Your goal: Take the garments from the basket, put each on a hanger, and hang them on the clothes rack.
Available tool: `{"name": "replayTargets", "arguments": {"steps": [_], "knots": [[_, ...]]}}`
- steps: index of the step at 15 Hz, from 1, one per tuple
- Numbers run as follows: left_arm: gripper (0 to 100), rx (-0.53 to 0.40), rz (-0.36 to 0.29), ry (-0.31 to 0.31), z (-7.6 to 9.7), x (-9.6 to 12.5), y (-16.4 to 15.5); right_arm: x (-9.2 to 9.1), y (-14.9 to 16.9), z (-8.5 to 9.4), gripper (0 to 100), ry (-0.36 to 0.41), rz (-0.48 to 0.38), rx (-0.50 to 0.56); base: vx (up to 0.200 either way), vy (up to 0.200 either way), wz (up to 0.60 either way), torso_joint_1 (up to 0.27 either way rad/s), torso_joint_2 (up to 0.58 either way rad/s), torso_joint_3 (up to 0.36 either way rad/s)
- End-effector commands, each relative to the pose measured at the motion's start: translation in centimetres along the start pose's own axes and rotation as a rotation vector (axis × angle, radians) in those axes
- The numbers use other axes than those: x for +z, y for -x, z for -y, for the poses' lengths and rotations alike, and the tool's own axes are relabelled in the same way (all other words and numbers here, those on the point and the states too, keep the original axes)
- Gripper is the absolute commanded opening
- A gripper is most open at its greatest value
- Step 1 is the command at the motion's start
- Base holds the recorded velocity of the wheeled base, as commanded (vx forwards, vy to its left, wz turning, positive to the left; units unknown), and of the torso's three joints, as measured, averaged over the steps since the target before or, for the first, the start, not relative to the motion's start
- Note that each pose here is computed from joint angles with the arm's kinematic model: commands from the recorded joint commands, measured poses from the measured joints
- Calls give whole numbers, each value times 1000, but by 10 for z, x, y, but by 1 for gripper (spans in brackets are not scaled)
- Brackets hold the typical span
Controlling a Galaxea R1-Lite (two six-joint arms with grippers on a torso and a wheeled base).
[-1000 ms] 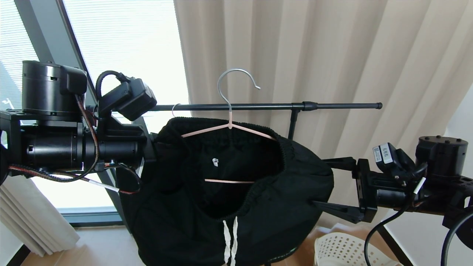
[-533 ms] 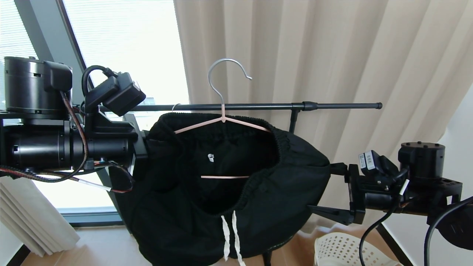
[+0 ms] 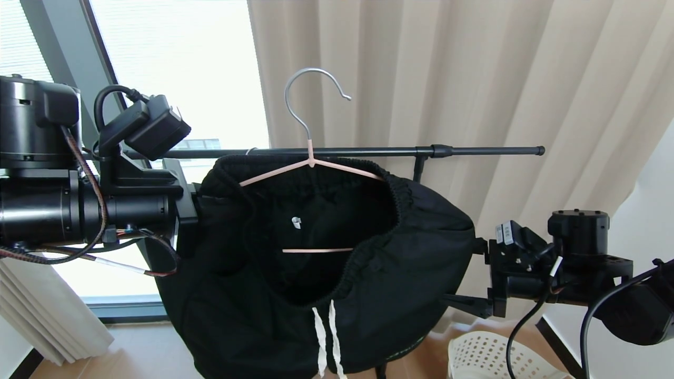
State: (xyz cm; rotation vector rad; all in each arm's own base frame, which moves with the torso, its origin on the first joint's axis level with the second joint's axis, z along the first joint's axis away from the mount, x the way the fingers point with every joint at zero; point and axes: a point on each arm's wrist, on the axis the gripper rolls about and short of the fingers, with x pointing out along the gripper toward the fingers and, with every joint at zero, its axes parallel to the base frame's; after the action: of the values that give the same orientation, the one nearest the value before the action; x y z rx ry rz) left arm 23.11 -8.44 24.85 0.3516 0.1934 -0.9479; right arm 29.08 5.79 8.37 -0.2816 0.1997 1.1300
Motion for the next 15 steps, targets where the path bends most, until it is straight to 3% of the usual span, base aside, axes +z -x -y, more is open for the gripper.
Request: {"name": "replayTargets", "arguments": {"steps": [1,2,3,7,15], "knots": [[0,1,1,0,1,0,2,-3,-3,4,100,-11,-16,-17,0,0,0,0,0,0],[0,3,4,-2,2,1,3,-5,-5,4,100,-12,-24,-26,0,0,0,0,0,0],[0,3,4,-2,2,1,3,-6,-5,5,0,-13,-25,-27,0,0,0,0,0,0],[0,6,13,-7,4,3,7,-4,-4,9,0,-6,-24,-45,0,0,0,0,0,0],[0,60,5,11,-2,-2,19,-12,15,33,0,-18,-31,-145,0,0,0,0,0,0]]}}
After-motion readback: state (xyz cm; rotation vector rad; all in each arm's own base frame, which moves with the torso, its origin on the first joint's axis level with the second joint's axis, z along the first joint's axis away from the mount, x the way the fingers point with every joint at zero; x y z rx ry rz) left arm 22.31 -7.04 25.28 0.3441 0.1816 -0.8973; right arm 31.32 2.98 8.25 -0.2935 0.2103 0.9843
